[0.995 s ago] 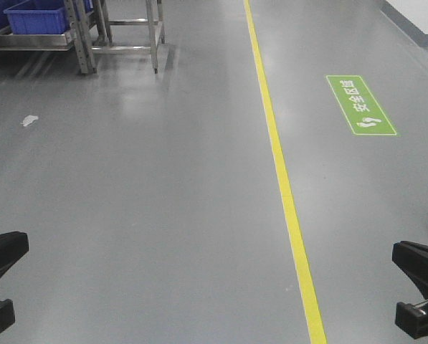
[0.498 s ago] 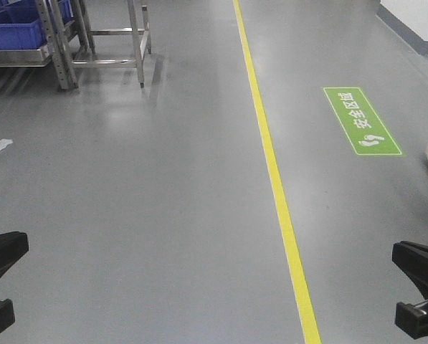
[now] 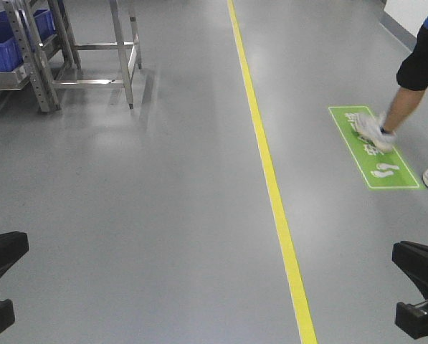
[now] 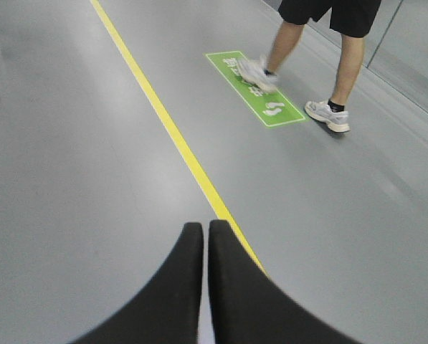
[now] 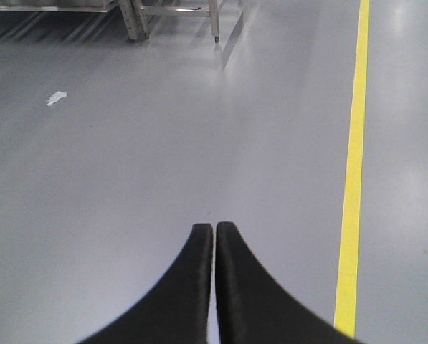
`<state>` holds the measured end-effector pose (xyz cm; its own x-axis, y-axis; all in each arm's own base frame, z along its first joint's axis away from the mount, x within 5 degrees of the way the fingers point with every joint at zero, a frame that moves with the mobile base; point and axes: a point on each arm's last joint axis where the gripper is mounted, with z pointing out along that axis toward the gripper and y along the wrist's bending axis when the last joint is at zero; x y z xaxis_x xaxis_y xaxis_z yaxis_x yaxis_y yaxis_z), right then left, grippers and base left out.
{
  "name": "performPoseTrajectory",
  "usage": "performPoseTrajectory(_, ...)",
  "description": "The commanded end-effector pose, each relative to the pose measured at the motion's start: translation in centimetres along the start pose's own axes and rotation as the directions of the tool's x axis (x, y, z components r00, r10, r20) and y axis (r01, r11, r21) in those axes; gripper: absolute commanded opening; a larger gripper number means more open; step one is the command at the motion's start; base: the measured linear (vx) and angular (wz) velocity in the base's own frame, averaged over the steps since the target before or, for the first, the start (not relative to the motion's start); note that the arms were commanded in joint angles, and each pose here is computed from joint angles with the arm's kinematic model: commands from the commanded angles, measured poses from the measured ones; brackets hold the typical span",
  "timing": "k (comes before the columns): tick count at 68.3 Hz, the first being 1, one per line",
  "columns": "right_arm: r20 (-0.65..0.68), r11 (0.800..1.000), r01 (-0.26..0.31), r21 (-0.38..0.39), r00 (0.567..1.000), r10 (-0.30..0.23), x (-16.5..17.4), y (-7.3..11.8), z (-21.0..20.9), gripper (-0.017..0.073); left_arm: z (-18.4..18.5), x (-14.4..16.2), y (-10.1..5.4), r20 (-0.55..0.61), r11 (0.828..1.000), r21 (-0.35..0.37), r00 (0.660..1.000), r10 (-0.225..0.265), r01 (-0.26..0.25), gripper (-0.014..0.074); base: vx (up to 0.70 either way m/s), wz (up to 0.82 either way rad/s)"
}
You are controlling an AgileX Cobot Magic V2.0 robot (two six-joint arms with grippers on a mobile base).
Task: Move and align brake pads A on conveyor
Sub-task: 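Drive along the yellow floor line past the metal racks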
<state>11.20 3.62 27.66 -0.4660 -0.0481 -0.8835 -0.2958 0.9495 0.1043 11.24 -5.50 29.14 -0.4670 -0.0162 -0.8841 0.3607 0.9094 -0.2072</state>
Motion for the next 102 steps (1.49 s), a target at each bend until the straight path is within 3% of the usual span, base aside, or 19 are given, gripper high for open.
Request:
performPoseTrajectory(1,0.084,1.0,0.008,0.009,0.996,-0.009,-1.36,-0.01,-0.3,-0.0008,-0.33,-1.37,-0.31,0.091,1.0,0.017,0.996,0.0,-0.002,-0.0006,0.58,0.04)
performPoseTrajectory(102,0.083,1.0,0.009,0.009,0.996,-0.009,-1.36,0.0,-0.3,-0.0008,-0.33,-1.38,-0.31,0.092,1.0,0.017,0.996,0.0,-0.002,-0.0006,0.62,0.02)
